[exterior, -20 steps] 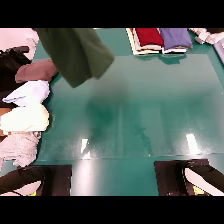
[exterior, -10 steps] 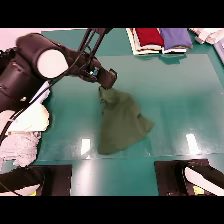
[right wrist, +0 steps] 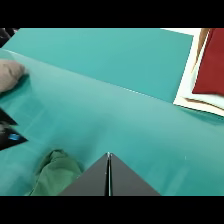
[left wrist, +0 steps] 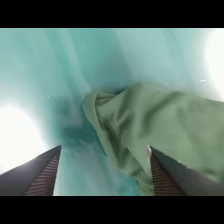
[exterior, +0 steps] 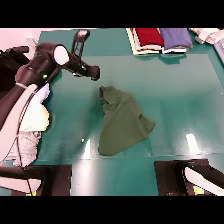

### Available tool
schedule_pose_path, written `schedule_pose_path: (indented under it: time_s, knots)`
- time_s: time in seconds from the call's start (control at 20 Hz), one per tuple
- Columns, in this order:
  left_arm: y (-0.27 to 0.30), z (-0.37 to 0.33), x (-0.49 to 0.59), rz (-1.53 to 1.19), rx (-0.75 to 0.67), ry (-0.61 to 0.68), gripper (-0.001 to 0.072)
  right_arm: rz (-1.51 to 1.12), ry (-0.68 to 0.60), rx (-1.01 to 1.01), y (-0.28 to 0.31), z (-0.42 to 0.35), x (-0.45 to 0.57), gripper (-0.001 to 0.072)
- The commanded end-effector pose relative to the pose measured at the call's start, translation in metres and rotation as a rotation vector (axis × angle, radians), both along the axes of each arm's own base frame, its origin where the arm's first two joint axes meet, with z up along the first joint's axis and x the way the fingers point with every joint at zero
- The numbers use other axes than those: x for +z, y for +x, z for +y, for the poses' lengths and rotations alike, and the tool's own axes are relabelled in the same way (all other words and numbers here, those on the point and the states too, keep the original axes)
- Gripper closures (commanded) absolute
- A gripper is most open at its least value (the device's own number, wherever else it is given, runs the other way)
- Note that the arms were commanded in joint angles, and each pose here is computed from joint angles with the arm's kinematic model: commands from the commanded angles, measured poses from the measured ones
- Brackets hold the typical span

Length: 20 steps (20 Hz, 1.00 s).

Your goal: Fold the shirts.

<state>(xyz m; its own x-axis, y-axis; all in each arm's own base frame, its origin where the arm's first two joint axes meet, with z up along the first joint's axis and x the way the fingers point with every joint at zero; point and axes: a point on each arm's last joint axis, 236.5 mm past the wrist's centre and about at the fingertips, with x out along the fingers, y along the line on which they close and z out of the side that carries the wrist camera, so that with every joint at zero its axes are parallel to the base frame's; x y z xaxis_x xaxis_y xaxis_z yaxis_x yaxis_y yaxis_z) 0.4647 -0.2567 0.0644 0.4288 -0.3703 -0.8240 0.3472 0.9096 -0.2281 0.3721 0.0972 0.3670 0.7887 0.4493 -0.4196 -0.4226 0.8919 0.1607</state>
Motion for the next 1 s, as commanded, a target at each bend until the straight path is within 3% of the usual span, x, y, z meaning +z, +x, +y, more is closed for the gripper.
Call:
schedule_pose_path:
  time_s: [0.0,0.25,0.35,0.4,0.75,0.8,0.85,0.95]
  knots:
    - [0.006,-0.008,-0.077,0.188,0.038,-0.066,0.0065,0.013,-0.004,0.005,-0.002,0.001,-0.003,0.0695]
    - [0.008,-0.031,-0.125,0.275,0.050,-0.146,0.0090,0.076,0.007,0.005,0.003,0.001,-0.020,0.0695]
    - [0.018,-0.031,-0.119,0.238,0.061,-0.160,0.0585,0.133,0.012,0.002,0.007,0.001,-0.043,0.0695]
    - [0.022,-0.028,-0.115,0.228,0.061,-0.158,0.0680,0.178,0.013,0.004,0.008,0.001,-0.060,0.0695]
    - [0.056,0.057,-0.008,-0.004,0.104,-0.019,0.0681,0.685,0.037,-0.012,-0.024,0.000,-0.262,0.0685]
    - [0.055,0.063,0.005,-0.038,0.093,0.003,0.0682,0.748,0.050,-0.031,-0.028,-0.001,-0.296,0.0533]
    - [0.055,0.068,0.012,-0.057,0.088,0.026,0.0681,0.807,0.062,-0.048,-0.032,-0.001,-0.325,0.0315]
    - [0.049,0.070,0.016,-0.054,0.069,0.040,0.0681,0.923,0.089,-0.076,-0.039,0.002,-0.379,0.0282]
